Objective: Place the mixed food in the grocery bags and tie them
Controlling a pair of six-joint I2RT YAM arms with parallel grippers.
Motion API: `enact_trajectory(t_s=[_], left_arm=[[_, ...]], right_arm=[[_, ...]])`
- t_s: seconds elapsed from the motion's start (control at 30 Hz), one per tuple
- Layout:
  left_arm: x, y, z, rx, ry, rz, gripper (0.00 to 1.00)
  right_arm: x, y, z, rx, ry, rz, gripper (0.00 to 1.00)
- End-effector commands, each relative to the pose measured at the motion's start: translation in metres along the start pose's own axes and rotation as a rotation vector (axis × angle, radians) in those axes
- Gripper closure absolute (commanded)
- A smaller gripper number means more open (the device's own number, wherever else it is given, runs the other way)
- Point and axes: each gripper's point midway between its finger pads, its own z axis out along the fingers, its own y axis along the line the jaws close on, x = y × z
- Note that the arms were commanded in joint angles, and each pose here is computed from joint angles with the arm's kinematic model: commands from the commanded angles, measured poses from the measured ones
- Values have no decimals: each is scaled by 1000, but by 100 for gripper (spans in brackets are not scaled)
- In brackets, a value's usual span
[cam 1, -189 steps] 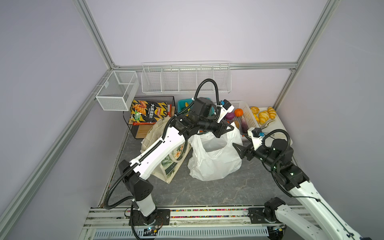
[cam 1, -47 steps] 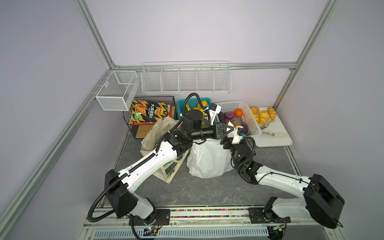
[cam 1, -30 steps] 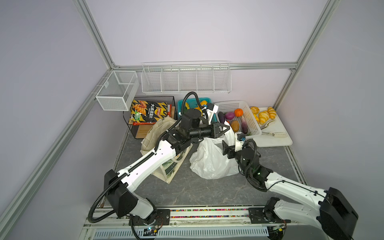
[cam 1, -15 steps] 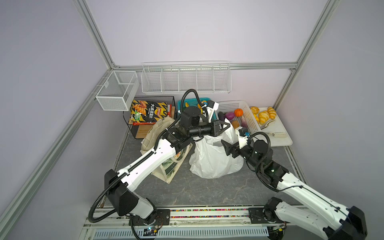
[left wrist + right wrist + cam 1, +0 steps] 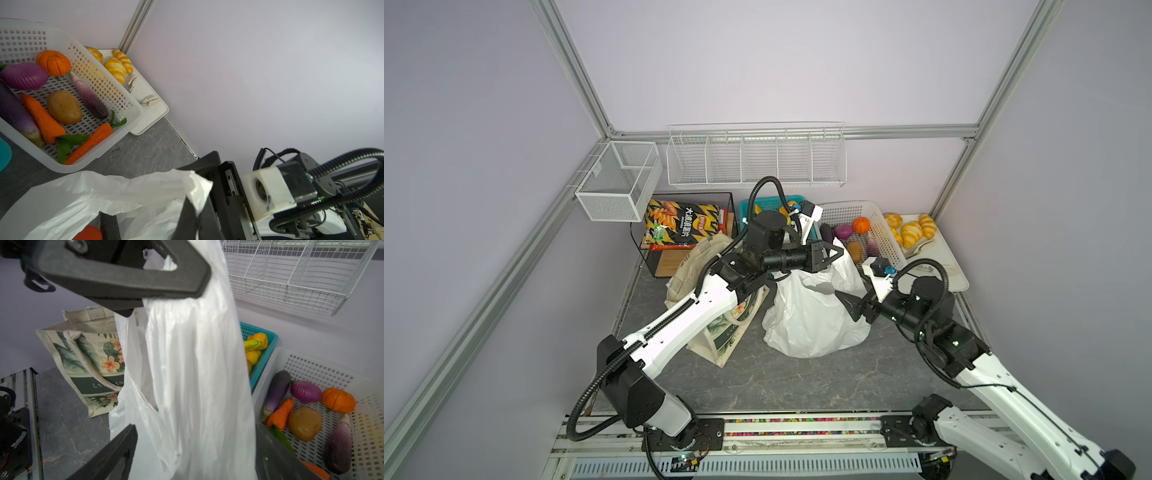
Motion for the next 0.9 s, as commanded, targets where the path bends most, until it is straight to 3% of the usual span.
enact_trajectory(t_s=[0.0, 0.2, 0.43, 0.67, 0.77, 0.87], left_arm=[[-10, -12, -5, 29, -10, 45, 100], [-8, -14, -5, 39, 2, 39, 100], [-9, -17, -7, 45, -4, 44, 100], [-9, -20, -8, 56, -1, 47, 100], [-9, -20, -8, 60, -1, 48, 100], [-9, -19, -7, 60, 2, 47, 100]], right_arm=[[-18, 13, -14, -174, -51, -24, 11], [-45, 19, -19, -439, -85, 14, 11], [-44, 4, 4, -544, -28, 53, 0], [-30, -9, 20, -573, -6, 71, 1], [-26, -9, 26, -623, -6, 96, 6], [-22, -8, 31, -669, 3, 126, 25]])
